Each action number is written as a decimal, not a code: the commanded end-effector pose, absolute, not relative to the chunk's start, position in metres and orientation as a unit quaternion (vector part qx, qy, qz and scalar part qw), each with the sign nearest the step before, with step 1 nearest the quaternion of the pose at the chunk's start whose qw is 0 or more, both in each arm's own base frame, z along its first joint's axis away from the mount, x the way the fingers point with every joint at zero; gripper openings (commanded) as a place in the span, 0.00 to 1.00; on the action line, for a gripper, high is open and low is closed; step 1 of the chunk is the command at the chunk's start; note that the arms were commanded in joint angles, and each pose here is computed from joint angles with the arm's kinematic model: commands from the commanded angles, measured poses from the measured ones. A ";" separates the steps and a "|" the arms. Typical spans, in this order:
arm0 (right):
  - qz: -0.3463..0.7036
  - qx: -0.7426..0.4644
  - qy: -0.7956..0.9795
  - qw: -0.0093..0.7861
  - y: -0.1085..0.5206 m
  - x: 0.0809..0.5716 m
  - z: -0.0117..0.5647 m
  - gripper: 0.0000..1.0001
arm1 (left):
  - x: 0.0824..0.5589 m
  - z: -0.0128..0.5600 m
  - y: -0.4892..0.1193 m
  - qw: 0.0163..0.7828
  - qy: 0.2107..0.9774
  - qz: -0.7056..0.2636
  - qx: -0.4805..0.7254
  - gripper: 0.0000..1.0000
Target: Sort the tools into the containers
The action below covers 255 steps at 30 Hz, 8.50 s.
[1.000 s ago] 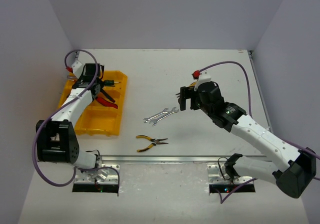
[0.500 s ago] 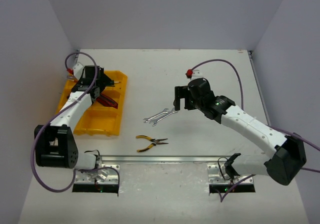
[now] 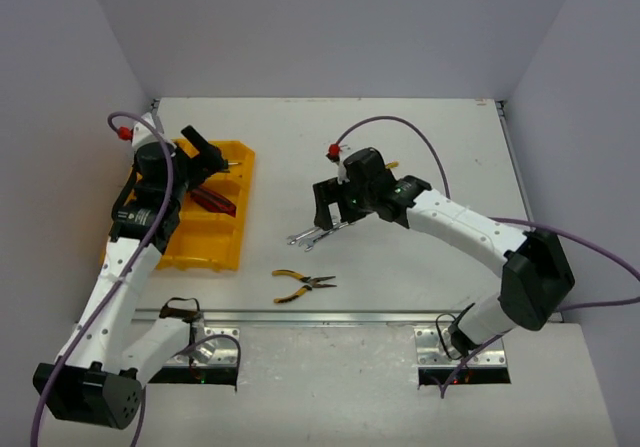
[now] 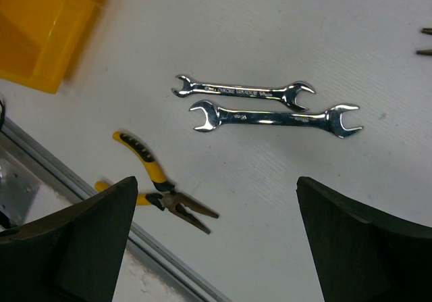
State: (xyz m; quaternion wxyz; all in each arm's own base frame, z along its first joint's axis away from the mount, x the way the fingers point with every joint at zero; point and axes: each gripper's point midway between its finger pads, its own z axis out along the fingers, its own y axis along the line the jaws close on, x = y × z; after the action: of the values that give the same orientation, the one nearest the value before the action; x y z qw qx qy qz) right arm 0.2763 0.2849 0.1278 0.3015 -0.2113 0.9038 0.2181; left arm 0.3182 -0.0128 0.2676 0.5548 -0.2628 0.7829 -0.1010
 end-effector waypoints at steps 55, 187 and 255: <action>0.202 -0.437 0.768 0.422 0.409 0.236 0.144 0.00 | 0.230 0.290 0.024 0.652 0.709 -0.050 -0.263 1.00; 0.265 -0.062 0.812 0.517 0.203 0.288 0.248 0.99 | 0.256 0.166 0.205 0.398 0.723 0.219 -0.521 0.64; 0.206 0.058 0.910 0.356 0.224 0.425 0.085 0.00 | 0.277 0.227 -0.147 0.458 0.767 -0.448 -0.024 1.00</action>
State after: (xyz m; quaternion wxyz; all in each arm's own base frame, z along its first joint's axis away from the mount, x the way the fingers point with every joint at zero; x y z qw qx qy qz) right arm 0.3960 0.1331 0.0013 0.2175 0.3110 0.9217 0.0797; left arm 0.2824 -0.0896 0.1944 0.4577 -0.1041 0.8229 -0.3202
